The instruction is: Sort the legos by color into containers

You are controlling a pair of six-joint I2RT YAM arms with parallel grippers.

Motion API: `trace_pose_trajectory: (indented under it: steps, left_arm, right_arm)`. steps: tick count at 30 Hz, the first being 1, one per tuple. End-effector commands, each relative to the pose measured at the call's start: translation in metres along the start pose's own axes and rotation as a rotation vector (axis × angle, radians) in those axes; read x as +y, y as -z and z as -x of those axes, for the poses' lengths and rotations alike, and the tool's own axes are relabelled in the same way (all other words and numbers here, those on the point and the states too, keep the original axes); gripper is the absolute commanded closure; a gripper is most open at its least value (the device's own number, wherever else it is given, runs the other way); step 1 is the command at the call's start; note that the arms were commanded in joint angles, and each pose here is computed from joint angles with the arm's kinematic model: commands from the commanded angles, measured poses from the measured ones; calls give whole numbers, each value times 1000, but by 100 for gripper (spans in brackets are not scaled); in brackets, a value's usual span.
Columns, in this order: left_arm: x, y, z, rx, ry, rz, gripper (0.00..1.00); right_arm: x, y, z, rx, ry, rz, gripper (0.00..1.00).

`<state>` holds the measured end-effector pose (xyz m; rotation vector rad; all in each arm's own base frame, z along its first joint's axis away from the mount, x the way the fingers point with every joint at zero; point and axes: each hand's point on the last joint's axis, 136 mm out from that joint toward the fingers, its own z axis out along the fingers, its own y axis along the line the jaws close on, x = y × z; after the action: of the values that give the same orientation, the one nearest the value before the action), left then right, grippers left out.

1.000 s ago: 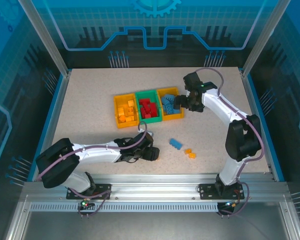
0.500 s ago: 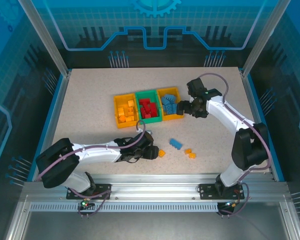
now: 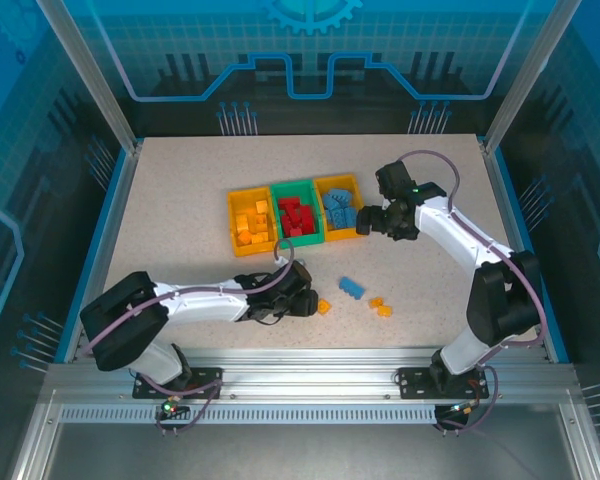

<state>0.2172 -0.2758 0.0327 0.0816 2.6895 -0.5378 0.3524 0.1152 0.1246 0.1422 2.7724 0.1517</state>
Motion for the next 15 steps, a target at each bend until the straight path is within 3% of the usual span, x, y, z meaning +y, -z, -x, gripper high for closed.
trace_pose_trajectory:
  steps: [1, 9, 15]
  left_arm:
    - [-10, -2, -1, 27, 15, -10, 48]
    - [-10, -5, -3, 49, 17, 0, 63]
    - [-8, -3, -1, 38, 14, 10, 65]
  right_arm:
    - [-9, 8, 2, -31, -9, -23, 9]
    - [-15, 9, 1, -34, -11, -40, 8]
    - [-18, 8, -2, -32, -13, -44, 8]
